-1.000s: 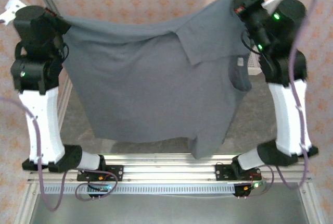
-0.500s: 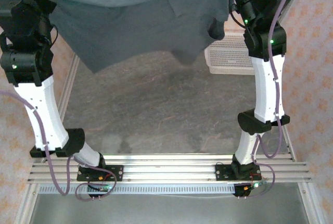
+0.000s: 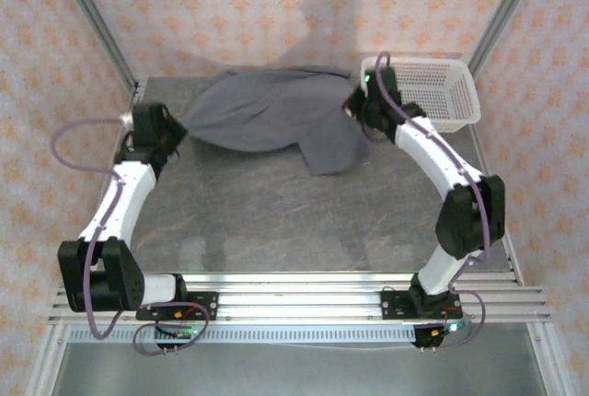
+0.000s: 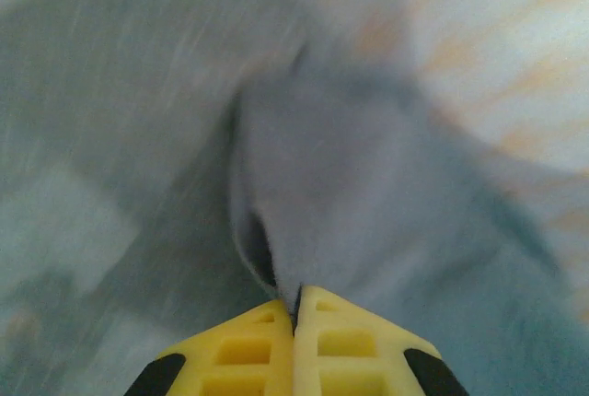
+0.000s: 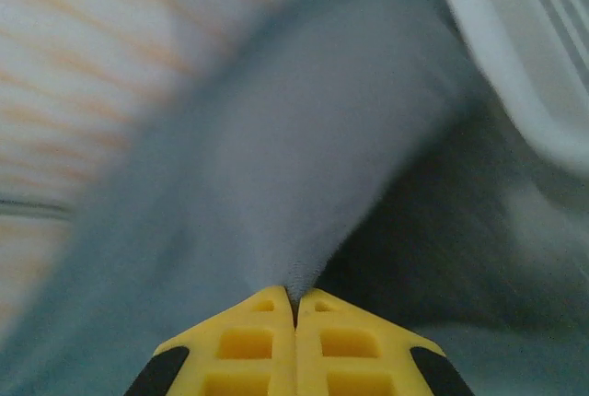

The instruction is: Fold the inside-out t-shirt

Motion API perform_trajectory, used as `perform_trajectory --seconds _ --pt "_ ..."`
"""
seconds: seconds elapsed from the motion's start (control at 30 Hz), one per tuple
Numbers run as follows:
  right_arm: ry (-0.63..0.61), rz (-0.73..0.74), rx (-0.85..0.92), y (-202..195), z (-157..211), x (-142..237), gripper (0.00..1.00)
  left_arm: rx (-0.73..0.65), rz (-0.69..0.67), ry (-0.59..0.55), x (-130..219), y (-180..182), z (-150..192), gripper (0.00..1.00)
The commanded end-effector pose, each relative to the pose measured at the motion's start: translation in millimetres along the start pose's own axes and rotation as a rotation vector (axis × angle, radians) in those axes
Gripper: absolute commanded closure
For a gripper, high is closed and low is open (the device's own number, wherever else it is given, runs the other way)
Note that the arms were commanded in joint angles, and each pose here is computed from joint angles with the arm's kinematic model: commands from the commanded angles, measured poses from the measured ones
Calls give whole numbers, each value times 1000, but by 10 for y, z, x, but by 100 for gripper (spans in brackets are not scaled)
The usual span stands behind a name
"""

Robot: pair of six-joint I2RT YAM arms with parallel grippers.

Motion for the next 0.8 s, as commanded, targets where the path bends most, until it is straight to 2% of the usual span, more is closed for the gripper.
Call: perform_trajectory --seconds 0.0,0.13,0.27,0.37,0.53,0.57,0.6,0.63,0.67,0.7,0.77 --pt "-95 -63 -63 -20 -102 85 100 78 175 -13 21 12 53 100" --pt "6 -28 -69 -156 159 -93 100 60 36 26 -107 485 283 100" --pt "54 12 -101 -270 329 -94 100 85 -5 57 -117 800 459 100" --pt "78 115 -125 -431 490 100 100 84 -19 60 37 909 506 100" --pt "78 313 -149 -806 872 582 99 84 -88 0 473 1122 507 86" --pt "61 362 -153 -893 936 689 95 94 -93 -10 553 1181 527 84" --pt "45 386 -151 -946 980 761 85 100 -100 -24 617 1236 535 81" --pt "26 394 -136 -988 1022 806 65 111 -122 -36 659 1310 555 72" --pt "14 382 -114 -1002 1050 824 38 115 -148 -41 674 1375 573 57" --pt "17 366 -90 -999 1069 841 23 98 -149 -36 656 1394 590 49" --pt "70 289 -18 -949 1156 825 18 59 -141 -20 606 1411 635 40"
Point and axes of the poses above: each hand's point on the last joint's axis, 136 mm out from that joint toward the fingers, its own x axis back along the fingers, its own y axis along the line the jaws close on, z = x × y, the point moved 7 cm from there along x, back along the fingers, and after that the axes turned 15 degrees about x, right-handed, at the moved point
